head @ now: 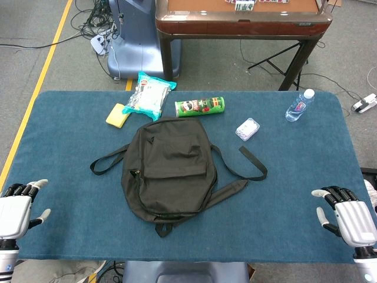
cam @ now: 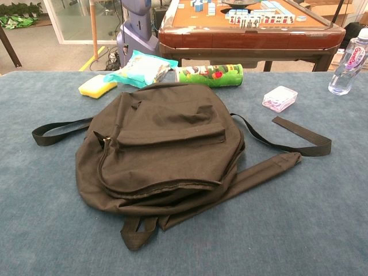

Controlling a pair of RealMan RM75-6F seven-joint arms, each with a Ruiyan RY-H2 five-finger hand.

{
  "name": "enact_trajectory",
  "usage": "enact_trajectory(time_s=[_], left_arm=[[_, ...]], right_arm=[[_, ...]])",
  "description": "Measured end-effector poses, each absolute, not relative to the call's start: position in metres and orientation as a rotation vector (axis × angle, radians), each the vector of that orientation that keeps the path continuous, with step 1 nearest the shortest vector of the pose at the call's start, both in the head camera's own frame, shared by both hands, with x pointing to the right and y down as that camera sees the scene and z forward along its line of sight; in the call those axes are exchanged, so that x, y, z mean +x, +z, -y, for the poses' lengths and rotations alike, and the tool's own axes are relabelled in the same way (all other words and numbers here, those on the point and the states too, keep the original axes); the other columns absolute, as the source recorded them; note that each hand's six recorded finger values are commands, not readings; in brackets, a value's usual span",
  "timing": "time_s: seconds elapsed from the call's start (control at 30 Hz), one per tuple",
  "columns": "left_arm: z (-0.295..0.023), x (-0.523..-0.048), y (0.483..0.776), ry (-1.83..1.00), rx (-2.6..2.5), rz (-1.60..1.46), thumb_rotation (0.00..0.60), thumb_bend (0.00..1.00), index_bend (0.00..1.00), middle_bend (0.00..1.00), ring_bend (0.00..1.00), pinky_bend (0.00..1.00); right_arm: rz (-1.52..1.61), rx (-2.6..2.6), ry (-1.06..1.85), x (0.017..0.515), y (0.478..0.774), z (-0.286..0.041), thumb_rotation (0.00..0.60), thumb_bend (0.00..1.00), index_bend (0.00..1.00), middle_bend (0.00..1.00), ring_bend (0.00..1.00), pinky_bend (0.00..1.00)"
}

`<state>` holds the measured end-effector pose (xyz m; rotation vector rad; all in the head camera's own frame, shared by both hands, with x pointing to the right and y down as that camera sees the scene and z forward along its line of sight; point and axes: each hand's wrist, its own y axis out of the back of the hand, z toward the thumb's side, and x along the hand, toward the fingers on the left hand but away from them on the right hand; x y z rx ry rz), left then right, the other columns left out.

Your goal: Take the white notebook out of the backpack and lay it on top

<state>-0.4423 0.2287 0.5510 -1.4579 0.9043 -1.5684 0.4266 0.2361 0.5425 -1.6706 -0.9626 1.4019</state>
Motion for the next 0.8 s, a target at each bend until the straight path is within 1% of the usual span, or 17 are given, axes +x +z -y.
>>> enact_trajectory(time_s=[0.5,0.8], left_arm=[[-0.228,-0.442,0.547,-1.564,-1.457,-0.921,0.6,0.21,0.31,0.33,0.35,0.22],[-0.228,-0.445,0.542,-1.556,-1.452,-0.932,0.6,0.21,0.31,0.33,0.35,0.22]], right_arm=[[0.945,-1.704,1.366,0.419,0.544,-0.236,0.6,0.44,0.34,0.35,0.25,0.25],[0.845,-1.781,1.295,0.392,0.553,-0.229,0.6,0.43,0.34,0.35,0.25,0.25]])
